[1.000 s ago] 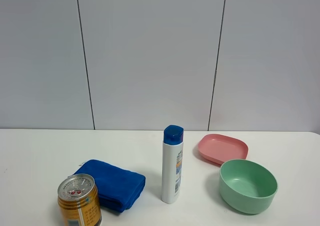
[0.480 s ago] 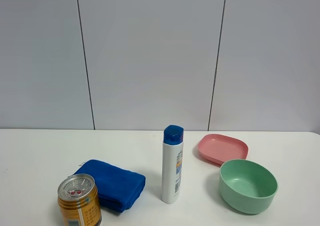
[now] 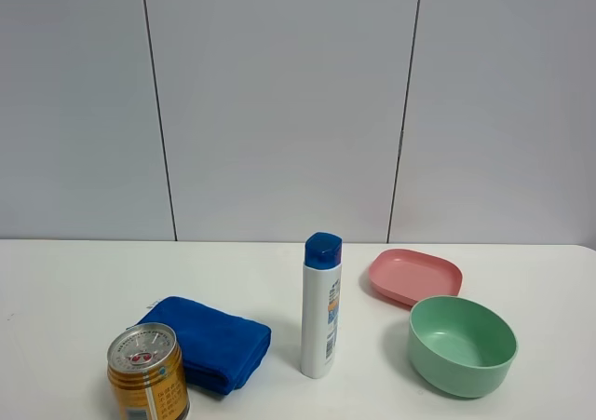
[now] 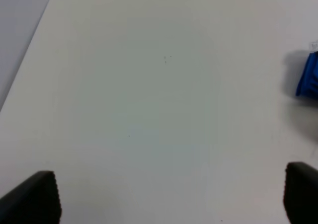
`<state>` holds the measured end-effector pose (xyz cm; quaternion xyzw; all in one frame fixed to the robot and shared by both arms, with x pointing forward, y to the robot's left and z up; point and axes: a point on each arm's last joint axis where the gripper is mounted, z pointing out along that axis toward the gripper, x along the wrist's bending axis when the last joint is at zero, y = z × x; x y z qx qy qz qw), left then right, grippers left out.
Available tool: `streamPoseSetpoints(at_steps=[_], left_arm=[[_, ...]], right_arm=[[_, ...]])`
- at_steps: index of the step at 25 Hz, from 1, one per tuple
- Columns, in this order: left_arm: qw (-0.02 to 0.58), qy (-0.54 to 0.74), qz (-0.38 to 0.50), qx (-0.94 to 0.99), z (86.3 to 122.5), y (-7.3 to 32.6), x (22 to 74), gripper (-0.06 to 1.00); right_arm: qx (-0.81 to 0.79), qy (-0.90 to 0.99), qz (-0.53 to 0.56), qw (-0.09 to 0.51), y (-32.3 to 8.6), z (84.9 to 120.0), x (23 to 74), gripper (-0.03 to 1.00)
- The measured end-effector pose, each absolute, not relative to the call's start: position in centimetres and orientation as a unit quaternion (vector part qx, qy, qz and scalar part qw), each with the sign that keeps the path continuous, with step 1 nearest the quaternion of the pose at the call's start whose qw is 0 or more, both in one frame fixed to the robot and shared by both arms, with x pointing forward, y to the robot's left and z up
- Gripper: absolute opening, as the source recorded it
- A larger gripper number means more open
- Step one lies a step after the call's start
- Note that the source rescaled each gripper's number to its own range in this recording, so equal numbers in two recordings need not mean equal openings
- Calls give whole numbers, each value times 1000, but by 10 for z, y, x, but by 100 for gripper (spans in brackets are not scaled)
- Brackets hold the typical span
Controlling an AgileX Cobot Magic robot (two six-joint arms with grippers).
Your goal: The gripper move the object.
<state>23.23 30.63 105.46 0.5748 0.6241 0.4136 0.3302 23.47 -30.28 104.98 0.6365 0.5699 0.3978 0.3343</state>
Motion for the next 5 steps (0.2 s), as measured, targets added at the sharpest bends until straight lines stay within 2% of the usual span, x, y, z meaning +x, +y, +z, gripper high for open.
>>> streamPoseSetpoints(at_steps=[5], left_arm=[[330, 624, 414, 575, 1055, 306, 232, 100]], right_arm=[[637, 570, 398, 334, -303, 1050, 235, 100]])
